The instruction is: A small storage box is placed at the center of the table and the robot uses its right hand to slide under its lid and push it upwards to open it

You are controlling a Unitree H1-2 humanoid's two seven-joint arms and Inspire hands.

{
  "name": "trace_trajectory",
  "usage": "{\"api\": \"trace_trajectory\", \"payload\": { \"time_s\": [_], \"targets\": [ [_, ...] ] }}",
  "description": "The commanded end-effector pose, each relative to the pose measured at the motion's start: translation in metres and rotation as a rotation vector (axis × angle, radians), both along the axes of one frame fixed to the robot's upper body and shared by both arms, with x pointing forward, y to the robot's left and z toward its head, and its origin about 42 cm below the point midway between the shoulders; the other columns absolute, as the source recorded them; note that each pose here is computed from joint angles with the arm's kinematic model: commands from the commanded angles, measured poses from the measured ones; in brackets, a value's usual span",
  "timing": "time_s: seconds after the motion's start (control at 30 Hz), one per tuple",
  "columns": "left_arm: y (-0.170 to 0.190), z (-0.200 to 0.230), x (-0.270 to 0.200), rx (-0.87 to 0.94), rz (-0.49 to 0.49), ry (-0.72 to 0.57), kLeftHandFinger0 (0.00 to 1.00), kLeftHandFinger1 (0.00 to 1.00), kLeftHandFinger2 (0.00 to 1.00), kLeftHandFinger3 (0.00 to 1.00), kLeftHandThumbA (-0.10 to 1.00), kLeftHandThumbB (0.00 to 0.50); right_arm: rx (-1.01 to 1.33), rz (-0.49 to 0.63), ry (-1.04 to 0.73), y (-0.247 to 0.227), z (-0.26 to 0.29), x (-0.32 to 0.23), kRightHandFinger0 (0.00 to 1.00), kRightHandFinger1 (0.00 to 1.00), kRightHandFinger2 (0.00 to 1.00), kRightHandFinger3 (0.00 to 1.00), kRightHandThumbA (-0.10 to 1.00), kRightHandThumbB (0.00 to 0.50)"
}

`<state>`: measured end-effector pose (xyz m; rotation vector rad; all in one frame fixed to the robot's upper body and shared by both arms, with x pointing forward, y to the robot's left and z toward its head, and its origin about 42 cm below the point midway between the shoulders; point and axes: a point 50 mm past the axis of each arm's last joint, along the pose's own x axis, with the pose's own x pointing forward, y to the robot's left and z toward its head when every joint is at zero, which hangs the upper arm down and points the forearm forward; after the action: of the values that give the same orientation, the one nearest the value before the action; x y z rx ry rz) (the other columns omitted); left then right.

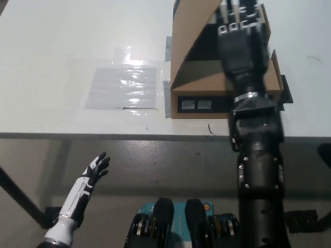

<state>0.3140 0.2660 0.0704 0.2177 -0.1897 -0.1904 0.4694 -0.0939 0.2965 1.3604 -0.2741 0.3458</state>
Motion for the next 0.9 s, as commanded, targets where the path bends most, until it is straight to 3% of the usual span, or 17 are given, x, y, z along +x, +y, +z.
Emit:
{"api": "trace_trajectory", "payload": {
  "time_s": [0.0, 0.4, 0.57, 0.87],
  "targets": [
    [0.001, 0.016, 0.008, 0.013, -0.03, -0.058, 1.0, 1.0, 1.0, 1.0, 1.0, 0.5, -0.067, 0.061, -0.047, 0.035, 0.009, 0.004, 1.0, 1.0, 1.0, 1.0, 1.0, 0.293],
    [-0.002, 0.017, 0.014, 0.026, -0.037, -0.073, 1.0, 1.0, 1.0, 1.0, 1.0, 0.5, -0.308, 0.187, 0.069, 0.086, -0.038, 0.024, 1.0, 1.0, 1.0, 1.0, 1.0, 0.289],
    [-0.002, 0.019, 0.014, 0.031, -0.037, -0.074, 1.0, 1.0, 1.0, 1.0, 1.0, 0.5, -0.46, 0.215, 0.014, 0.101, -0.037, 0.028, 1.0, 1.0, 1.0, 1.0, 1.0, 0.32],
    [-0.005, 0.024, 0.015, 0.045, -0.049, -0.072, 1.0, 1.0, 1.0, 1.0, 1.0, 0.5, -0.853, 0.191, -0.16, 0.125, -0.022, 0.023, 1.0, 1.0, 1.0, 1.0, 1.0, 0.293]
  ]
}}
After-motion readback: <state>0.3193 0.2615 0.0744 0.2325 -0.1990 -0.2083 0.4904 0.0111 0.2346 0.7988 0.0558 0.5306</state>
